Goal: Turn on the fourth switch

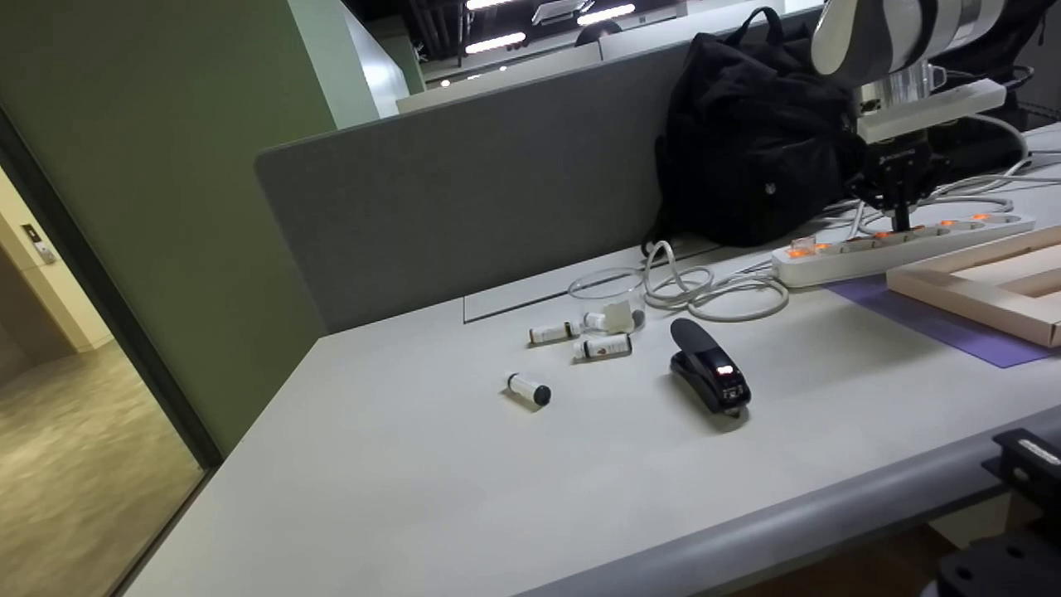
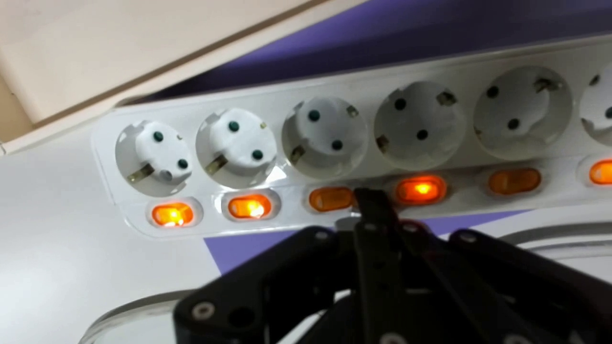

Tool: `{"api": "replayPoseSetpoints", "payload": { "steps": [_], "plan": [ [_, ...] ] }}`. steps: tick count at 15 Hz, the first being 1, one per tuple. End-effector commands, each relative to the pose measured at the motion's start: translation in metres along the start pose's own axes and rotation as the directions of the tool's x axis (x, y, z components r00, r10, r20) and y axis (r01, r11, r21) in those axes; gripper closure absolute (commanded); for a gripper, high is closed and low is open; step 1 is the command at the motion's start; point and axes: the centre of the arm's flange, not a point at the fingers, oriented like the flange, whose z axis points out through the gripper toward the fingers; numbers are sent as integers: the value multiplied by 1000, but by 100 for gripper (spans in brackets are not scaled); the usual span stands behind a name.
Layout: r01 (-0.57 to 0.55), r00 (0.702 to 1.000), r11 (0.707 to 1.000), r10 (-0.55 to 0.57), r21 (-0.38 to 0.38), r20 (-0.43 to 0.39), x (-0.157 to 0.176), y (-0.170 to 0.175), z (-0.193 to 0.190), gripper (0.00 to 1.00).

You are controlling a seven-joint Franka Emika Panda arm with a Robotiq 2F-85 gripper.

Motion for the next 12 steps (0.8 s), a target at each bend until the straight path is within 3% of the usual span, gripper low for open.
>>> {"api": "replayPoseSetpoints", "payload": {
  "steps": [1,4,7,9,10,11,12],
  "plan": [
    [-27,999,998,25,50,31,17,25,25,100],
    [-33,999,992,34,123,0,33,29,-20,100],
    [-17,998,993,24,117,-66,60,41,-78,100],
    [49,997,991,-42,122,-60,73,45,-120,100],
    [106,994,986,-103,129,-30,76,45,-137,74],
    [44,998,992,-37,122,-58,63,43,-101,99],
    [73,997,989,-67,128,-48,66,43,-121,93]
  ]
}}
